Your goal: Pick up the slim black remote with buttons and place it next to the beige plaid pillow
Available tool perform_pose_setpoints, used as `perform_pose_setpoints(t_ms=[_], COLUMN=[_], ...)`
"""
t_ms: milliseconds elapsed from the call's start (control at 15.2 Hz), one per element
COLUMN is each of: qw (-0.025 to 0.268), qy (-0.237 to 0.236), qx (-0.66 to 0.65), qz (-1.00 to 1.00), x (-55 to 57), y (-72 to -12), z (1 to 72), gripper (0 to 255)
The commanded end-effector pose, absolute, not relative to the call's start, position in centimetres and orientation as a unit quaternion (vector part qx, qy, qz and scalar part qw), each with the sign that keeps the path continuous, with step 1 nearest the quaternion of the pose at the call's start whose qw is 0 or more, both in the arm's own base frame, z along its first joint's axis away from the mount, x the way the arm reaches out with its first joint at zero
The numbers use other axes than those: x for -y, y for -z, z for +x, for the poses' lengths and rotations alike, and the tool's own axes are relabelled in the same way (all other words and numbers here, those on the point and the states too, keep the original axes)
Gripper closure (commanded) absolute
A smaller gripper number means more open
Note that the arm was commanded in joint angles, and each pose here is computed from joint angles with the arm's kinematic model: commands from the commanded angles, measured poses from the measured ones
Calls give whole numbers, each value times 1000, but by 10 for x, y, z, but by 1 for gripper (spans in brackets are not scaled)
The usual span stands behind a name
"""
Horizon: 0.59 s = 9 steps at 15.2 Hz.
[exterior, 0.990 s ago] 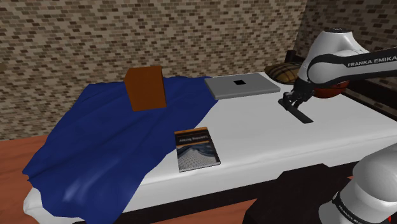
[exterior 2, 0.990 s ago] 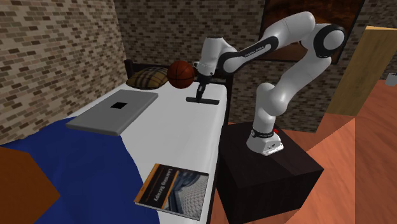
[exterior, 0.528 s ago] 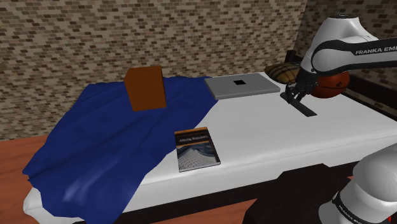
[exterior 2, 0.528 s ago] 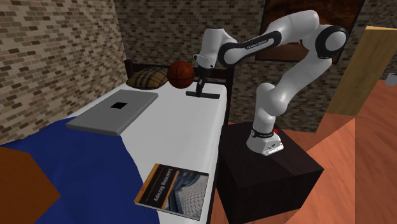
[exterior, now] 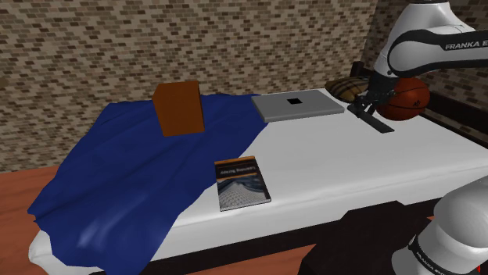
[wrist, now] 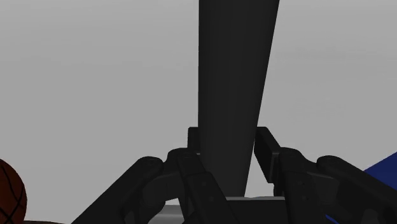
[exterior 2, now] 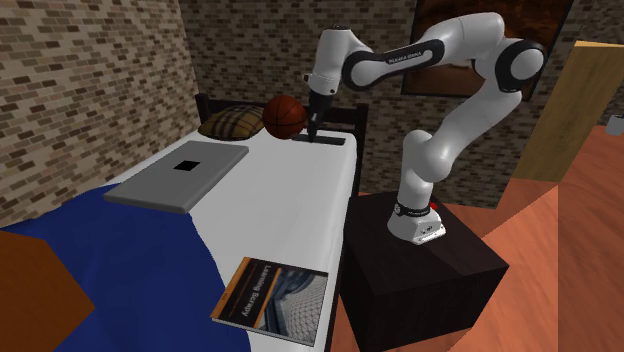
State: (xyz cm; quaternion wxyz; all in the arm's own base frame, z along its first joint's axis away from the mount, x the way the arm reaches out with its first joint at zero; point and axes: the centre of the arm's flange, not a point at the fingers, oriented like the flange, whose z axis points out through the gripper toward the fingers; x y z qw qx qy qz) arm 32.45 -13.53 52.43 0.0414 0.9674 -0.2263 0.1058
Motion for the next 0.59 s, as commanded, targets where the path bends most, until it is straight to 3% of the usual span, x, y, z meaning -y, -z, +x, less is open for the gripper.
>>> perform_pose_setpoints(t_ms=[0,528], qw=[42,42], qy=[-106,-106], qx=[226,226], qz=[967,967], x=[155,255], y=[-525,-525], z=[330,364], gripper=[255,255])
